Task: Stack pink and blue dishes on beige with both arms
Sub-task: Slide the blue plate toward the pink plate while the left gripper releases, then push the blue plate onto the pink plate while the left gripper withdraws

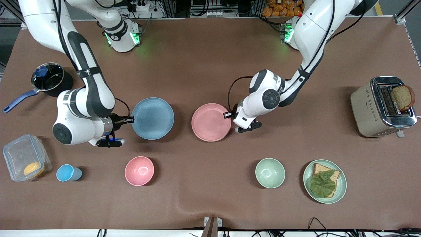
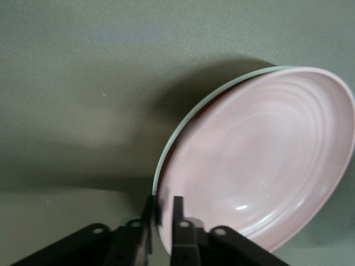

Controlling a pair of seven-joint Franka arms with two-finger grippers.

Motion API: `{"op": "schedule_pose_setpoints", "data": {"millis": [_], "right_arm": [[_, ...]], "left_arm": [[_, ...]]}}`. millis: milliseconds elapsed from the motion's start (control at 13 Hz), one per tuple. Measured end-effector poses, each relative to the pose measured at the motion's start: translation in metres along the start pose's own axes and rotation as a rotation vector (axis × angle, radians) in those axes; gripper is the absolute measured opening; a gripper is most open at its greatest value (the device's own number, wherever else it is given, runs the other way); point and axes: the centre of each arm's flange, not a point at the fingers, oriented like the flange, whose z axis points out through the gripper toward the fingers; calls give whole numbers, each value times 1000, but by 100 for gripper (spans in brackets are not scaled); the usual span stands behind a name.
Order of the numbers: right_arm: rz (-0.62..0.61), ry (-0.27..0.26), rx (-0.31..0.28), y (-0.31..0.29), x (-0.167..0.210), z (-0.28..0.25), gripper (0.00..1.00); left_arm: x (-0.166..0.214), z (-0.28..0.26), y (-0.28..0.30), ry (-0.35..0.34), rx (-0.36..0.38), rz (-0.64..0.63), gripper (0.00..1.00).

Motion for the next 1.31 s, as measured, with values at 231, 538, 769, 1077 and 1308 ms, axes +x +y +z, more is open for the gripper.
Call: {"op": "schedule_pose_setpoints", "data": {"millis": [231, 538, 769, 1077, 1308], "right_arm": [[1, 2, 7, -1, 0, -1, 3], [7, -2, 37, -16, -1, 2, 3], [54, -2, 41, -61, -3, 11, 3], [117, 29, 42, -149, -5, 48, 3], [148, 30, 36, -190, -4, 88, 3]], "left_arm": [[2, -6, 3, 9, -10, -46, 51], [18, -125, 14, 68, -11, -39, 93], [28, -280, -25, 222, 175, 2, 100], [9, -382, -37, 323, 400, 51, 100], [31, -439, -75, 291, 406, 93, 100]]}}
